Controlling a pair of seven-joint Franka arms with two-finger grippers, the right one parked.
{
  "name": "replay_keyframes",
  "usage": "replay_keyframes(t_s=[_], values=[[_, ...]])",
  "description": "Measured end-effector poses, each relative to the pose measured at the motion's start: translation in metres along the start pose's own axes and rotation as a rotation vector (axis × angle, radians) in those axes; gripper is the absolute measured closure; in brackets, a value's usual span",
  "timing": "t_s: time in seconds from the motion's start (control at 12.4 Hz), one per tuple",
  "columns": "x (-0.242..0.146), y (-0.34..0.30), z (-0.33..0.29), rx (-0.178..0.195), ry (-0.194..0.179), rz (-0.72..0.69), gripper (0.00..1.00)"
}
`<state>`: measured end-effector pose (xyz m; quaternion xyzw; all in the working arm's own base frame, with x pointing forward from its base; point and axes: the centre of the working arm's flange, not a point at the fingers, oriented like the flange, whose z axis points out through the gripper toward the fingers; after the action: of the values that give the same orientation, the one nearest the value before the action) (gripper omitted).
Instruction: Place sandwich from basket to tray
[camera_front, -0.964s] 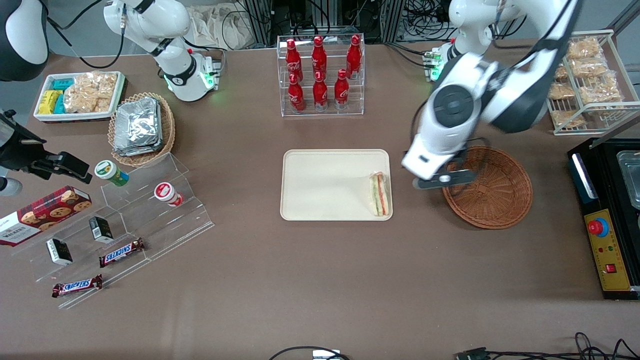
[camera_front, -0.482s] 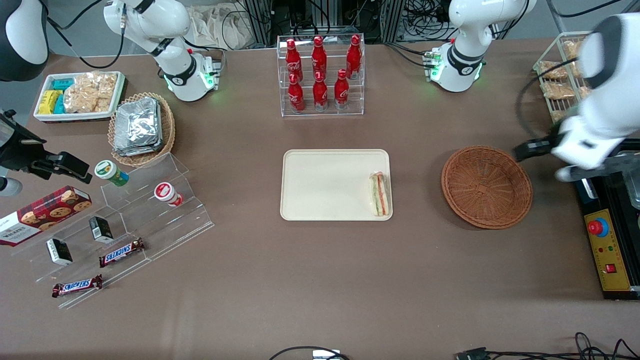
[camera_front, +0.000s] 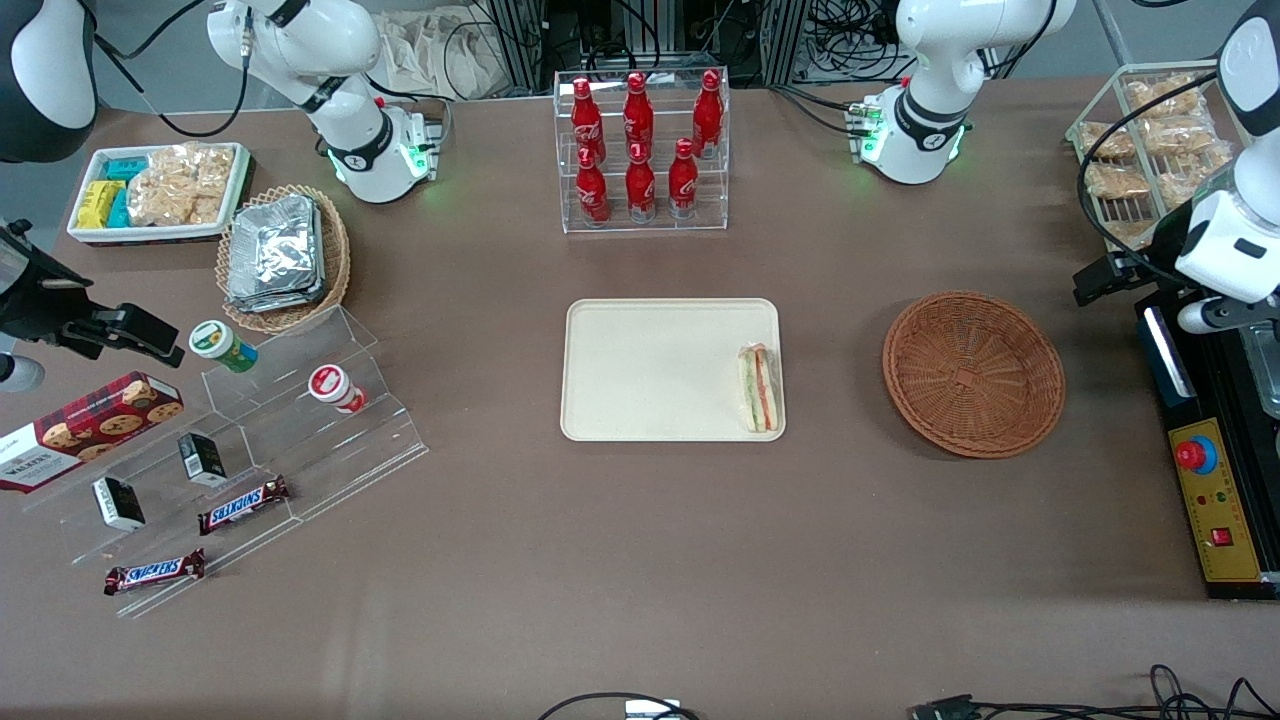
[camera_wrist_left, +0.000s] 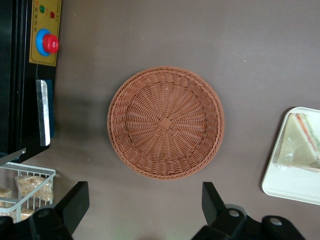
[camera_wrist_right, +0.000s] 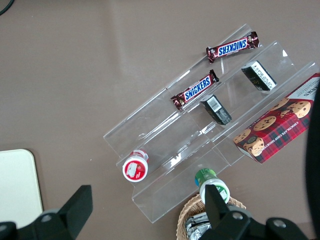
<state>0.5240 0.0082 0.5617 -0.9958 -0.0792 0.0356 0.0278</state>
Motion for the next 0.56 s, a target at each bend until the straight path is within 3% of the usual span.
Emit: replay_keyframes(t_s=[0.24, 0.56], values=[[-0.007, 0.015, -0.023, 0.006, -0.006, 0.027, 0.00], [-0.011, 0.034, -0.038, 0.015, 0.013, 0.049, 0.00]])
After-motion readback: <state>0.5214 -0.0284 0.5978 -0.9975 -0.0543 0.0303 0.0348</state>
